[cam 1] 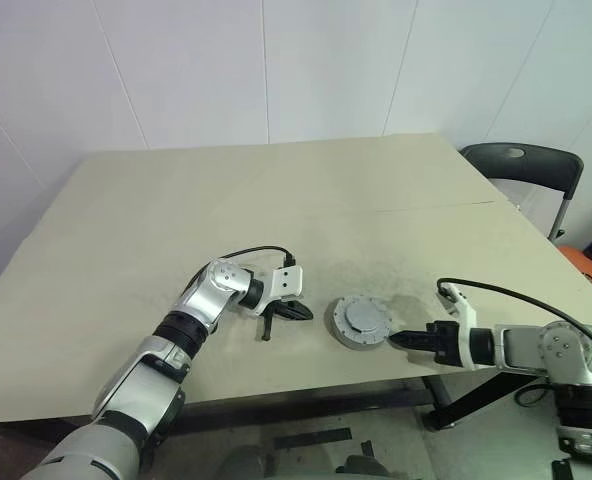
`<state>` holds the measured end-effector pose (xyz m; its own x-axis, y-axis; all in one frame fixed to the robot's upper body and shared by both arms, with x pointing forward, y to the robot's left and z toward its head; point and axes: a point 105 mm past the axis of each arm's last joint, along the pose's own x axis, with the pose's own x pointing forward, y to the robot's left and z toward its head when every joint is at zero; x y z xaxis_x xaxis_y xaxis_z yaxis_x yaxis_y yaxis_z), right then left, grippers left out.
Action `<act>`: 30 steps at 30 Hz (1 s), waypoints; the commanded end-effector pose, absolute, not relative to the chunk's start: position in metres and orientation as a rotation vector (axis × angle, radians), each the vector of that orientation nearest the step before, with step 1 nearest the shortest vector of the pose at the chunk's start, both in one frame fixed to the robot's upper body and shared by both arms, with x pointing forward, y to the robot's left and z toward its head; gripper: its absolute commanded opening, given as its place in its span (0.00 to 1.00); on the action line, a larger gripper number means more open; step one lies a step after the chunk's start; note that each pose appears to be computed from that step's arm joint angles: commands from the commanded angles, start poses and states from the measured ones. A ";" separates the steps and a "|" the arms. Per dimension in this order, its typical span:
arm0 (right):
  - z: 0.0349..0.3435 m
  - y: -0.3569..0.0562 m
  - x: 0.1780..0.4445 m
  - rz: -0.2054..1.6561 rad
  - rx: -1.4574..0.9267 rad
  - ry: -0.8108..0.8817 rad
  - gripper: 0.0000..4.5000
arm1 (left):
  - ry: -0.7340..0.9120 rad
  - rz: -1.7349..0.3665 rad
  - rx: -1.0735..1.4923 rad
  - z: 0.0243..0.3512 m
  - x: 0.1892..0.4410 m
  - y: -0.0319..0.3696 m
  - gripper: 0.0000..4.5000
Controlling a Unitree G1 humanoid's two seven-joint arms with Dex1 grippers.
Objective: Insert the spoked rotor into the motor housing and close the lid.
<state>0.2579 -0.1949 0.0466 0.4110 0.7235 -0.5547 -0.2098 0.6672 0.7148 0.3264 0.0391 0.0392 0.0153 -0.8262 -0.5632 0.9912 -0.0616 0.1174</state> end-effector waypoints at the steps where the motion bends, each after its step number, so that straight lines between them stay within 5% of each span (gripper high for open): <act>1: 0.066 -0.185 0.264 0.707 0.656 0.891 0.05 | 0.419 -1.565 0.579 0.025 0.318 0.036 0.00; 7: 0.053 -0.209 0.257 0.616 0.609 0.940 0.05 | 0.322 -1.533 0.539 0.041 0.327 0.028 0.00; 18: 0.055 -0.229 0.249 0.612 0.597 0.938 0.05 | 0.053 -1.505 0.241 0.135 0.351 0.022 0.00; 30: 0.050 -0.211 0.249 0.647 0.611 0.940 0.05 | 0.218 -1.648 0.308 0.080 0.310 -0.005 0.00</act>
